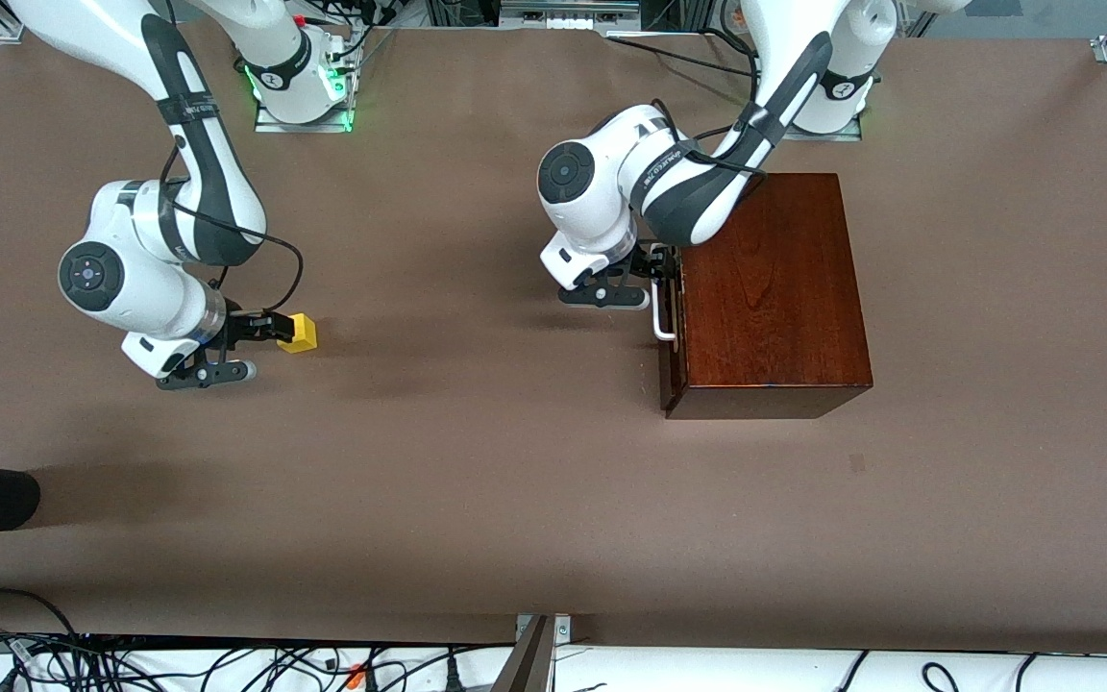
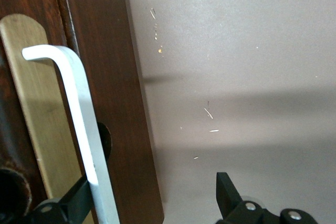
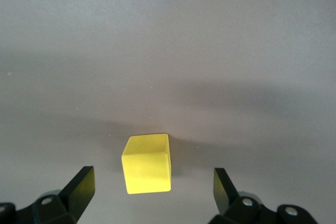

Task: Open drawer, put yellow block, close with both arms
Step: 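Pull the drawer open with the left gripper while the right gripper grasps the cube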

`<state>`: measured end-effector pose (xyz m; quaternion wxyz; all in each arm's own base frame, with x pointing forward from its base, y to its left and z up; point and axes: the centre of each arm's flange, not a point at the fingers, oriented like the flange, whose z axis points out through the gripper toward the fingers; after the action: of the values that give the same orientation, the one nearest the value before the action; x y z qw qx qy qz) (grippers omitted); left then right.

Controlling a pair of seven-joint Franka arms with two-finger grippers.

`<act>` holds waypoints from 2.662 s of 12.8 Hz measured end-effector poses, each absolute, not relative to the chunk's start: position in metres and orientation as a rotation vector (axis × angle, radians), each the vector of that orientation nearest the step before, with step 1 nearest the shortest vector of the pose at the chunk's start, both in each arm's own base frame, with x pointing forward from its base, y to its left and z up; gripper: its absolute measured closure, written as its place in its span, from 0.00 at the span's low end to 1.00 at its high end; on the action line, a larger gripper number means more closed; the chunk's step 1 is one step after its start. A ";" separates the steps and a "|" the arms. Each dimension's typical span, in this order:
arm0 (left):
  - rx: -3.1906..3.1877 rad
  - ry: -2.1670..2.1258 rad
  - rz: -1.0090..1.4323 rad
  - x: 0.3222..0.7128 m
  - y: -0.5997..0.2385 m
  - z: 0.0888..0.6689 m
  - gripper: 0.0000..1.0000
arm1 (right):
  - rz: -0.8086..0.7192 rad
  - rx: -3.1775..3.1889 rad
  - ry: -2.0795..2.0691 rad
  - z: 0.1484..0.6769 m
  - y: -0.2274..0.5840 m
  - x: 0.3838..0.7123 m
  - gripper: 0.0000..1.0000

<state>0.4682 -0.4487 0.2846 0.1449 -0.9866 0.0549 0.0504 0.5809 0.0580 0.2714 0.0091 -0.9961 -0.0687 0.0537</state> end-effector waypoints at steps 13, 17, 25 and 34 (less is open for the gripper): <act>-3.011 0.063 0.059 0.467 -0.476 0.292 0.00 | 0.089 -3.112 -0.263 0.210 0.075 0.529 0.00; -3.029 0.071 0.046 0.464 -0.484 0.292 0.00 | 0.092 -3.114 -0.263 0.206 0.075 0.527 0.17; -3.064 0.070 0.028 0.466 -0.495 0.295 0.00 | 0.038 -3.109 -0.275 0.221 0.077 0.536 0.44; -3.063 0.113 0.025 0.470 -0.497 0.307 0.00 | -0.003 -3.060 -0.326 0.378 0.101 0.607 0.44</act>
<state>0.4697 -0.4974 0.3069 0.0384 -0.9986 0.0368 0.0083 0.6073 0.1010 0.3776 0.0323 -0.9939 -0.1058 -0.0010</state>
